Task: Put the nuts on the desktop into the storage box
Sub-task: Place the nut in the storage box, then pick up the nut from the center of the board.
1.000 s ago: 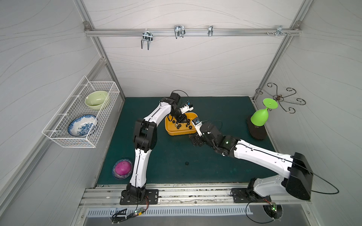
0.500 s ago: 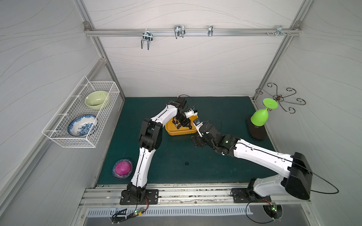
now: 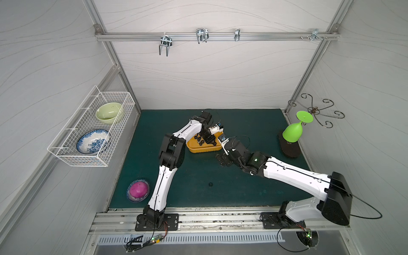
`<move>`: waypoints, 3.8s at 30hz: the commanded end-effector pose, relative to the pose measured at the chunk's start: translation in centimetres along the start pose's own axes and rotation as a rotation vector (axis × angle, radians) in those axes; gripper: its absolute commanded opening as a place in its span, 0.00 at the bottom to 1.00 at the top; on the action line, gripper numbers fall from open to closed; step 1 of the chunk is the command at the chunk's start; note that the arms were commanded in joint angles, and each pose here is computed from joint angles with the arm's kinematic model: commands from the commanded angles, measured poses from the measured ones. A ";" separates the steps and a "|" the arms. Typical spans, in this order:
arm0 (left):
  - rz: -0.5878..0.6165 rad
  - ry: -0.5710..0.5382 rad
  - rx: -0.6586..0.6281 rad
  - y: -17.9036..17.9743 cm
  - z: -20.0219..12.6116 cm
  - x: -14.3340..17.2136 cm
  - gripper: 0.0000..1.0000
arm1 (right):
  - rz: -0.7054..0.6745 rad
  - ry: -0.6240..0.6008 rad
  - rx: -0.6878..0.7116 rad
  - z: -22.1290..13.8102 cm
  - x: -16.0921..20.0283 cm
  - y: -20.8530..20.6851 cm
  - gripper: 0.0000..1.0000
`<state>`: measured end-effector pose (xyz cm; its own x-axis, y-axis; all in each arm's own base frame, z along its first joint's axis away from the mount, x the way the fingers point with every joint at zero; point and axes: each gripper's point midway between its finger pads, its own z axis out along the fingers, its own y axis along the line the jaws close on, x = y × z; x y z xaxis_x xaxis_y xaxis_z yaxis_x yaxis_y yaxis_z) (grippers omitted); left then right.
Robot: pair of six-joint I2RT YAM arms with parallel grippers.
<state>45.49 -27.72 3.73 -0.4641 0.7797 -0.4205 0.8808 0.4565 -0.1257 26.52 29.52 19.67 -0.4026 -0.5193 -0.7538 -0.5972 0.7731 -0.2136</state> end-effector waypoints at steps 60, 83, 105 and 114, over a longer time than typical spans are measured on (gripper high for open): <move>0.018 -0.127 -0.065 2.1 0.5 -5.5 0.31 | 0.056 0.017 0.001 -2.2 -1.0 -0.9 0.99; 0.027 -0.148 -0.052 1.4 -1.2 -6.2 0.41 | 0.055 0.010 -0.005 -2.2 -1.2 -0.8 0.99; 0.053 -0.357 0.091 -6.8 -17.5 -8.3 0.47 | 0.003 -0.048 -0.110 -7.1 -3.5 -1.3 0.99; 0.045 -0.448 0.137 -9.6 -24.8 -6.8 0.49 | -0.222 -0.219 -0.469 -11.6 -4.6 3.7 0.99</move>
<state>39.77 -27.36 26.94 -0.3870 0.5621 -0.7310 0.9053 0.3820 -0.1856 20.74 29.07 28.84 -0.2341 -0.5155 -0.8243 -0.8155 0.5657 -0.1222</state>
